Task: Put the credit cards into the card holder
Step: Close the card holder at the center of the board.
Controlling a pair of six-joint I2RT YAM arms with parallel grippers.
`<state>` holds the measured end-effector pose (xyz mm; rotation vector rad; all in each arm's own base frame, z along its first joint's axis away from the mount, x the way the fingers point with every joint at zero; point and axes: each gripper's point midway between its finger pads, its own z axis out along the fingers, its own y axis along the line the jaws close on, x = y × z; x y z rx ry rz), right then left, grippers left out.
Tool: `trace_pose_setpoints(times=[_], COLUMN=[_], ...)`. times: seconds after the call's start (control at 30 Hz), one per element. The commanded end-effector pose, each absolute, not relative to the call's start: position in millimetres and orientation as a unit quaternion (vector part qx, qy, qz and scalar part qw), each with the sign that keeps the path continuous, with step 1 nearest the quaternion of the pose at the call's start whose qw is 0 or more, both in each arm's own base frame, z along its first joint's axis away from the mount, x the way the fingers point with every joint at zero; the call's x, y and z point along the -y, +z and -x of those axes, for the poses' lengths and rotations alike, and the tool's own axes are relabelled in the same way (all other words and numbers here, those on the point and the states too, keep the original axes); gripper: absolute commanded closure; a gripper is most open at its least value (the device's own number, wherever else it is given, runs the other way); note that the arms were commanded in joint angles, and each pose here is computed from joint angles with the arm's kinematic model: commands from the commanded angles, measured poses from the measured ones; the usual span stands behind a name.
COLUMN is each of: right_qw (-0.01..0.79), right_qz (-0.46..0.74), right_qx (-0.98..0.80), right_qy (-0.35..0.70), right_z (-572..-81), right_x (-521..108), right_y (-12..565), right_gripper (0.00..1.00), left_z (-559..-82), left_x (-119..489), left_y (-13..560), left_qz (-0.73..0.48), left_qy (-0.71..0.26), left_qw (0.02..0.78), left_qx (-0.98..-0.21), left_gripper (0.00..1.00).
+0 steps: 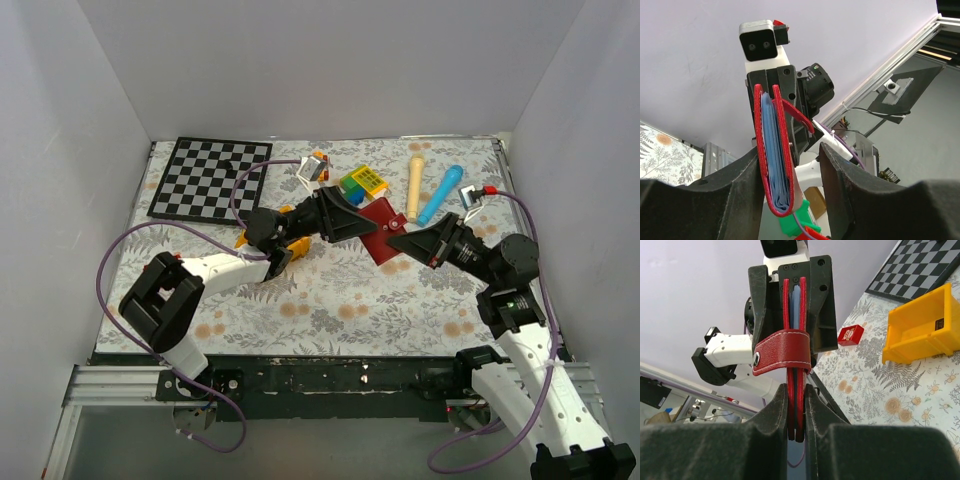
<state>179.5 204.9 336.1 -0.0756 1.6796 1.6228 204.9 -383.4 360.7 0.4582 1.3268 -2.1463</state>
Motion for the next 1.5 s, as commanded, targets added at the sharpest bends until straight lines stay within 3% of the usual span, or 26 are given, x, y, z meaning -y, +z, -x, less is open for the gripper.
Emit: trace_pose_setpoints(times=[0.0, 0.1, 0.33, 0.37, 0.4, 0.47, 0.53, 0.7, 1.13, 1.47], right_qw=[0.394, 0.391, 0.393, 0.396, 0.399, 0.408, 0.419, 0.437, 0.520, 0.531], right_qz=[0.062, 0.065, 0.078, 0.081, 0.086, 0.093, 0.098, 0.116, 0.068, 0.057], right_qx=[-0.644, -0.645, -0.648, -0.648, -0.649, -0.649, -0.652, -0.658, -0.624, -0.601], right_qy=[0.653, 0.653, 0.648, 0.645, 0.642, 0.636, 0.624, 0.602, 0.579, 0.595], right_z=[-169.6, -168.7, -164.6, -164.0, -162.3, -159.0, -156.0, -148.1, -158.0, -167.1], right_x=[-206.9, -207.3, -207.3, -206.9, -206.6, -205.1, -202.4, -198.0, -181.1, -182.1], right_y=[356.4, 355.7, 355.0, 355.1, 354.9, 356.3, 356.9, 363.3, 400.1, 421.3], right_gripper=[0.99, 0.99, 0.99, 0.92, 0.78, 0.61, 0.49, 0.39, 0.37, 0.37], left_z=[-192.0, -193.1, -195.1, -195.8, -195.8, -196.4, -196.0, -196.0, -191.3, -183.5], left_x=[377.4, 380.2, 386.9, 387.6, 387.8, 388.1, 387.9, 384.0, 375.1, 368.8], left_y=[392.4, 389.6, 382.5, 381.6, 381.2, 379.5, 377.2, 376.4, 384.6, 392.6], left_qz=[-0.210, -0.212, -0.210, -0.208, -0.208, -0.206, -0.204, -0.194, -0.200, -0.205], left_qy=[-0.812, -0.809, -0.803, -0.802, -0.802, -0.801, -0.801, -0.812, -0.813, -0.826], left_qw=[0.318, 0.315, 0.309, 0.306, 0.306, 0.303, 0.301, 0.295, 0.307, 0.302], left_qx=[-0.441, -0.449, -0.465, -0.468, -0.469, -0.473, -0.475, -0.465, -0.452, -0.429], left_gripper=[0.57, 0.63, 0.94, 0.99, 1.00, 1.00, 1.00, 1.00, 1.00, 1.00])
